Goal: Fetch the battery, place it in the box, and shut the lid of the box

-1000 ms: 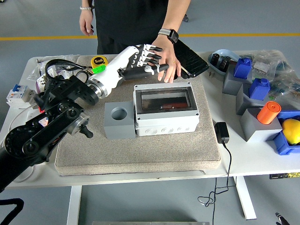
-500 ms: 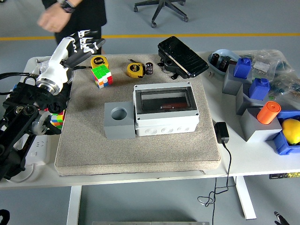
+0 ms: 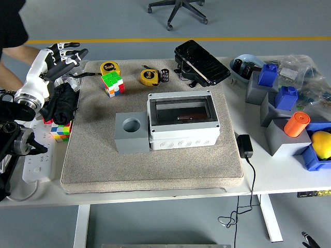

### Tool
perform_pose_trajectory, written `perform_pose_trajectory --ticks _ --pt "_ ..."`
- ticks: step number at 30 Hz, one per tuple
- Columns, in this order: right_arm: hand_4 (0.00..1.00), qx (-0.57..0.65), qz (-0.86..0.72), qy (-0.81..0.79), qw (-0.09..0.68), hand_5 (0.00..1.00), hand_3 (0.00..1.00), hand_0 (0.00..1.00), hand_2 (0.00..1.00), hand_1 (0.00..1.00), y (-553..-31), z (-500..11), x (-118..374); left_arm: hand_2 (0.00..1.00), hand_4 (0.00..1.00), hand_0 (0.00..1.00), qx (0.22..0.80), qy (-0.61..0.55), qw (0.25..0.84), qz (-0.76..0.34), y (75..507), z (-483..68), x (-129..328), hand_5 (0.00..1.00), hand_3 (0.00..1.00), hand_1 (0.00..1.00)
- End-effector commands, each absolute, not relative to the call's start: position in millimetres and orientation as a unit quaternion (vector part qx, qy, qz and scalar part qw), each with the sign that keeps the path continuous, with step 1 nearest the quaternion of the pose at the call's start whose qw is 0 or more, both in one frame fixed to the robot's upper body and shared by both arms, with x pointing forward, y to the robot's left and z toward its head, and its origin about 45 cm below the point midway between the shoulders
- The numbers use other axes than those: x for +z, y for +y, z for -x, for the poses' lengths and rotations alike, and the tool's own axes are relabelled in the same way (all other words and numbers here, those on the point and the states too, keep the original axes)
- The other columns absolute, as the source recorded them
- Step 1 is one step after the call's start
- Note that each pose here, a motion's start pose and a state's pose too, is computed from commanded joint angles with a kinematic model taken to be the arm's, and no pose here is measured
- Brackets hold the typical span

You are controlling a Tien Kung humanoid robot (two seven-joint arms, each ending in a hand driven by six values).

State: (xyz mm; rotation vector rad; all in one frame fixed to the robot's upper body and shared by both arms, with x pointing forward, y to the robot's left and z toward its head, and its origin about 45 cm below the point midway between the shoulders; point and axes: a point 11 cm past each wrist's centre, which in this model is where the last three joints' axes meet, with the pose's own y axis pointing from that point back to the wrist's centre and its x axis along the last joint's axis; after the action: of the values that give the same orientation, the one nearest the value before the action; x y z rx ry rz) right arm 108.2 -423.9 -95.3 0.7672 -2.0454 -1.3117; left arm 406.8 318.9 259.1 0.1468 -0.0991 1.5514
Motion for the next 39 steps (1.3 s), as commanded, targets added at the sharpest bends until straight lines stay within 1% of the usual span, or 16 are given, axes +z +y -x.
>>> perform_pose_trajectory --ticks 2,3,9,10,27,39 --pt "0.876 -0.494 -0.288 -0.768 0.290 0.444 0.538 0.665 0.646 0.639 -423 -108 -96 0.601 0.964 0.593 0.703 -0.047 0.707 -0.060 322 -407 261 0.381 0.648 0.634" --pt "0.877 -0.494 -0.288 -0.768 0.289 0.445 0.537 0.665 0.645 0.639 -423 -108 -96 0.598 0.961 0.574 0.704 -0.047 0.706 -0.059 323 -407 262 0.375 0.640 0.631" --pt "0.877 -0.494 -0.289 -0.767 0.290 0.445 0.537 0.665 0.645 0.639 -424 -108 -96 0.598 0.961 0.574 0.713 -0.053 0.698 -0.044 329 -407 269 0.375 0.640 0.631" --pt "0.879 -0.494 -0.288 -0.768 0.289 0.445 0.538 0.664 0.646 0.640 -424 -108 -95 0.595 0.946 0.574 0.714 -0.052 0.697 -0.043 330 -407 269 0.357 0.637 0.624" --pt "0.879 -0.498 -0.287 -0.768 0.283 0.446 0.538 0.662 0.647 0.640 -421 -105 -97 0.592 0.941 0.555 0.732 -0.050 0.678 -0.040 351 -399 267 0.348 0.634 0.619" --pt "0.880 -0.496 -0.278 -0.771 0.285 0.446 0.538 0.661 0.647 0.639 -421 -104 -98 0.591 0.929 0.547 0.723 -0.053 0.687 -0.045 346 -401 269 0.331 0.629 0.617"
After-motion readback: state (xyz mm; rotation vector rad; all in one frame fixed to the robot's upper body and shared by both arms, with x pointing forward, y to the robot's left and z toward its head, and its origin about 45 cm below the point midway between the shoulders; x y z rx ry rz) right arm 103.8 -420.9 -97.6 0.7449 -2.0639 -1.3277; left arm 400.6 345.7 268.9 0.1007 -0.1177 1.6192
